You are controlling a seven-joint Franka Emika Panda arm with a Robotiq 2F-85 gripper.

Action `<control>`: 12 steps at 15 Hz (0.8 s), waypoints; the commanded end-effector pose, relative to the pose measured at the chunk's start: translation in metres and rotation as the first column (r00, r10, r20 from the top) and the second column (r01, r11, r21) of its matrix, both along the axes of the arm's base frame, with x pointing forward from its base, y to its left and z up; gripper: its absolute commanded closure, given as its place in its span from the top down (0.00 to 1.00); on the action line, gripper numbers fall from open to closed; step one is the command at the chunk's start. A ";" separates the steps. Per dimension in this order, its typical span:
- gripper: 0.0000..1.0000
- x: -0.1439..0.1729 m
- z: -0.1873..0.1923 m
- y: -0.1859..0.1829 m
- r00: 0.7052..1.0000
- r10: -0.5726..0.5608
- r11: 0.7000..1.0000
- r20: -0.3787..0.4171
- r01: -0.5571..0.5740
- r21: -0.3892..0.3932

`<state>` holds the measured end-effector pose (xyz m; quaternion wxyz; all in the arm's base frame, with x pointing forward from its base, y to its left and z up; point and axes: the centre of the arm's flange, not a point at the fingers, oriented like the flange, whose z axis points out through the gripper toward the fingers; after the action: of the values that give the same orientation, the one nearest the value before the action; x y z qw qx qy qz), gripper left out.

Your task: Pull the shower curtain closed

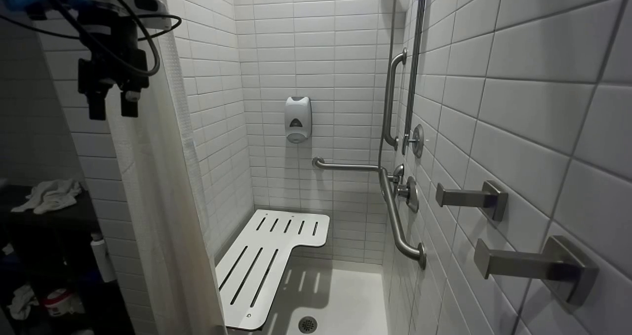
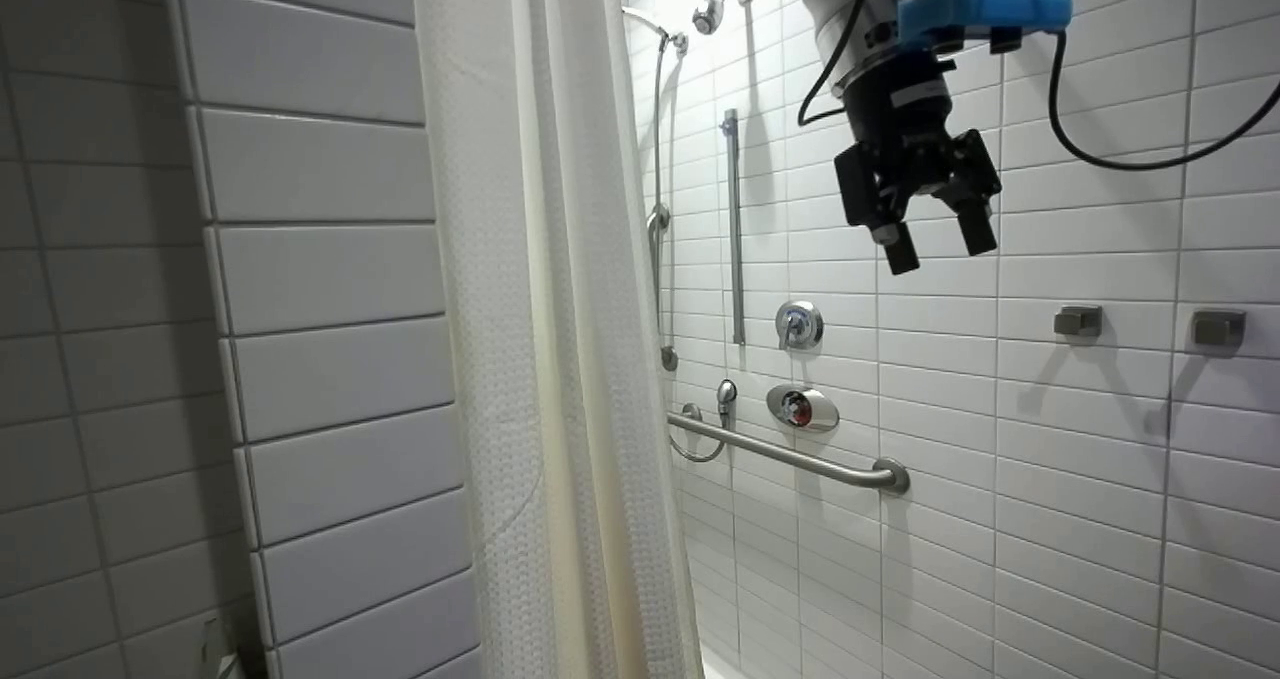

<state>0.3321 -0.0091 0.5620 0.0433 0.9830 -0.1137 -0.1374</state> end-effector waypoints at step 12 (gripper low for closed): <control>1.00 0.108 0.047 -0.043 0.991 -0.131 0.974 -0.010 0.131 0.183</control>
<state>0.4060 -0.0482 0.5908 -0.0540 0.9772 -0.1575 -0.1316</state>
